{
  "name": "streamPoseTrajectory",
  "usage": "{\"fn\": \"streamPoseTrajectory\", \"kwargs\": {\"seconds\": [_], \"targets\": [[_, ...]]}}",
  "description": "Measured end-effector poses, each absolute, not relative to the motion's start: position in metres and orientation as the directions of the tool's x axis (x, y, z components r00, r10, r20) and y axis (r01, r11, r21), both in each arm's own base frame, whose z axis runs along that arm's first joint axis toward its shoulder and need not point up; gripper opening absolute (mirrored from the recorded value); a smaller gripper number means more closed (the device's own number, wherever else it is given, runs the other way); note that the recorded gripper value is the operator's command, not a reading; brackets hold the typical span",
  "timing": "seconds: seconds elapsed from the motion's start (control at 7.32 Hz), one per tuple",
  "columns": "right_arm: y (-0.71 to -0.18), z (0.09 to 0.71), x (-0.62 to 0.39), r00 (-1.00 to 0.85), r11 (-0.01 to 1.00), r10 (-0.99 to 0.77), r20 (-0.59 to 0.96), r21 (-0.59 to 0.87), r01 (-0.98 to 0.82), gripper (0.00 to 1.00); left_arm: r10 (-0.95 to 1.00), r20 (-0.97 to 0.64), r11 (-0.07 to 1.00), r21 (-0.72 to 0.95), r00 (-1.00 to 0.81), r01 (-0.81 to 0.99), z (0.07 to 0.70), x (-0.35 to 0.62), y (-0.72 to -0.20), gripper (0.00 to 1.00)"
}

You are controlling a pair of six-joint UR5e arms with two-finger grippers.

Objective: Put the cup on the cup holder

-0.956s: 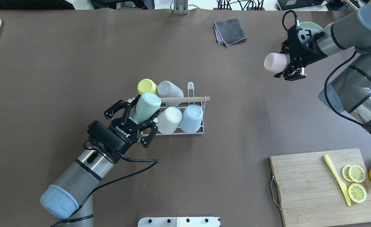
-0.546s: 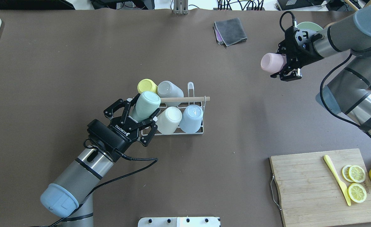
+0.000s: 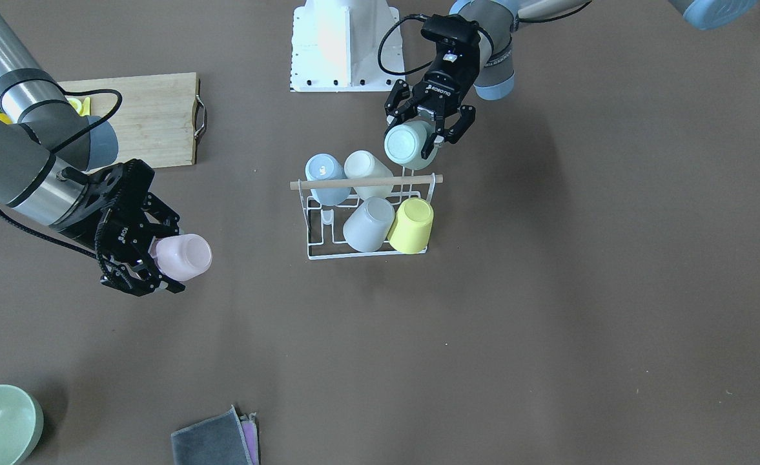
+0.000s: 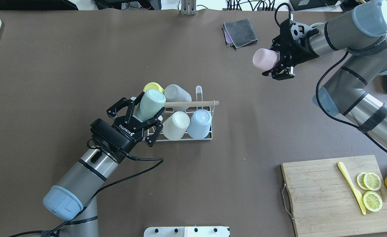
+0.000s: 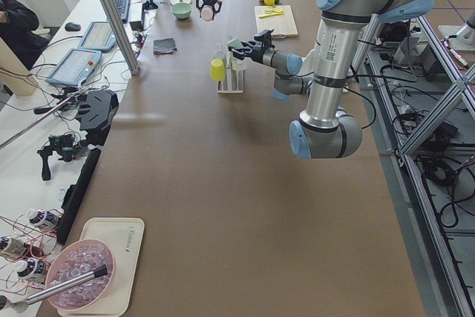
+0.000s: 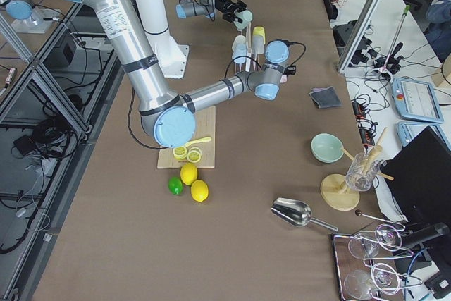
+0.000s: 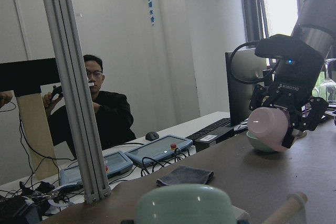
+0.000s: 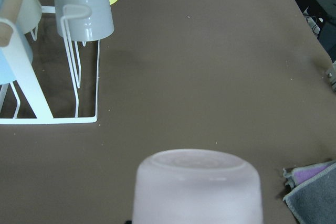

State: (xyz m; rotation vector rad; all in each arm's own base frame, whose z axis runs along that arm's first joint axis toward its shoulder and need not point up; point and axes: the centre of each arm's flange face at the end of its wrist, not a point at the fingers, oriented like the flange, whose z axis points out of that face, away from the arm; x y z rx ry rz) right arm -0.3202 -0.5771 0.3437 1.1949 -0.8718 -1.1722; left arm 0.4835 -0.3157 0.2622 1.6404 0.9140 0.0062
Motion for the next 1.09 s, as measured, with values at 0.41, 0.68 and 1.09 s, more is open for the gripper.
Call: {"fn": "streamPoseTrajectory", "kwargs": {"seconds": [0.41, 0.68, 1.09], "targets": [[-0.568, 0.328, -0.320, 0.263, -0.039, -0.963, -0.062, 0.995, 0.089, 0.00, 0.557, -0.453, 0.008, 0.841, 0.696, 0.541, 0.261, 0.500, -0.320, 0.00], [-0.550, 0.318, -0.341, 0.313, -0.040, -0.949, -0.031, 0.999, -0.023, 0.00, 0.556, -0.450, 0.009, 0.844, 0.699, 0.537, 0.261, 0.504, -0.321, 0.00], [-0.524, 0.301, -0.382, 0.326, -0.025, -0.944, 0.046, 0.978, -0.209, 0.00, 0.548, -0.450, 0.003, 0.844, 0.705, 0.536, 0.262, 0.501, -0.327, 0.00]]}}
